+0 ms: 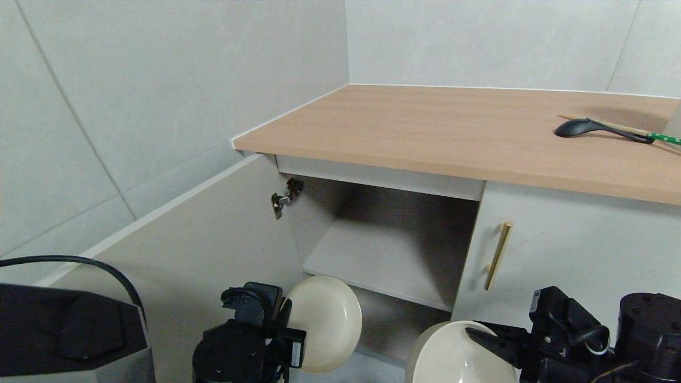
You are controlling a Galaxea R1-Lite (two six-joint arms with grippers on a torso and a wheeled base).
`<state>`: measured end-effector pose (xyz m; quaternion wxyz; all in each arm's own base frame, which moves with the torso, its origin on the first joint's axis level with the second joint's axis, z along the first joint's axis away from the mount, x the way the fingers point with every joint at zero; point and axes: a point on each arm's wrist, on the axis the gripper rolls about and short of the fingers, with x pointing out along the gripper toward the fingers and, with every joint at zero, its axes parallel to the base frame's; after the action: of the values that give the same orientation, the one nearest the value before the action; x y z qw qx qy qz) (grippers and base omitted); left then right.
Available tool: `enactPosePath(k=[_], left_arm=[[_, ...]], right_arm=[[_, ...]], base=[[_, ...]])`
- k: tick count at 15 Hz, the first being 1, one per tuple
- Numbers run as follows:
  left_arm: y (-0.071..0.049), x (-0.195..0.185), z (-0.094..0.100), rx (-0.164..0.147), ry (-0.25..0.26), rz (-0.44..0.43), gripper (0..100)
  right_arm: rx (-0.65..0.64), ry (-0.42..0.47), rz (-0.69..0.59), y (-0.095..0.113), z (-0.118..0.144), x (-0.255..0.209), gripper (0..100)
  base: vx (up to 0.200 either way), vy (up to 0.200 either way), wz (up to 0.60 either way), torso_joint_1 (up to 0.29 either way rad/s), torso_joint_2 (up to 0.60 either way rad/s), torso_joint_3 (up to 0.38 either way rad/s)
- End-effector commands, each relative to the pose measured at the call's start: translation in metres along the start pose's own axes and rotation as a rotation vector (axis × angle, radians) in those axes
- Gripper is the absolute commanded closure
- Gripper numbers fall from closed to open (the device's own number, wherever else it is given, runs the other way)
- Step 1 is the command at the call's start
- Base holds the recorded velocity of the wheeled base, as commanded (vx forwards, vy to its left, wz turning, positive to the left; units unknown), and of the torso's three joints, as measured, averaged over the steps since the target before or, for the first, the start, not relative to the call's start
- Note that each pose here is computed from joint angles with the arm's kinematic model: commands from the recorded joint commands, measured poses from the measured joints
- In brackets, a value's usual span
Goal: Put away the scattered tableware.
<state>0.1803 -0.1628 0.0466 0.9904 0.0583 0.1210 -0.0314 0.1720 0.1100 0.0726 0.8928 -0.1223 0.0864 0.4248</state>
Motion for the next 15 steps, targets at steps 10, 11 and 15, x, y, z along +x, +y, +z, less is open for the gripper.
enactPosePath(k=[10, 11, 15], left_arm=[[-0.003, 0.020, -0.005, 0.014, 0.009, 0.041, 100], [-0.004, 0.031, -0.005, -0.039, 0.004, 0.048, 100], [-0.010, 0.057, -0.005, -0.177, -0.016, 0.024, 100]], right_arm=[[-0.002, -0.007, 0.001, 0.000, 0.001, -0.001, 100], [-0.005, -0.007, 0.011, 0.002, 0.001, 0.000, 100], [-0.009, 0.010, 0.055, 0.010, -0.001, 0.005, 100]], base=[[0.000, 0.000, 0.00, 0.000, 0.00, 0.000], [0.000, 0.000, 0.00, 0.000, 0.00, 0.000], [0.000, 0.000, 0.00, 0.000, 0.00, 0.000]])
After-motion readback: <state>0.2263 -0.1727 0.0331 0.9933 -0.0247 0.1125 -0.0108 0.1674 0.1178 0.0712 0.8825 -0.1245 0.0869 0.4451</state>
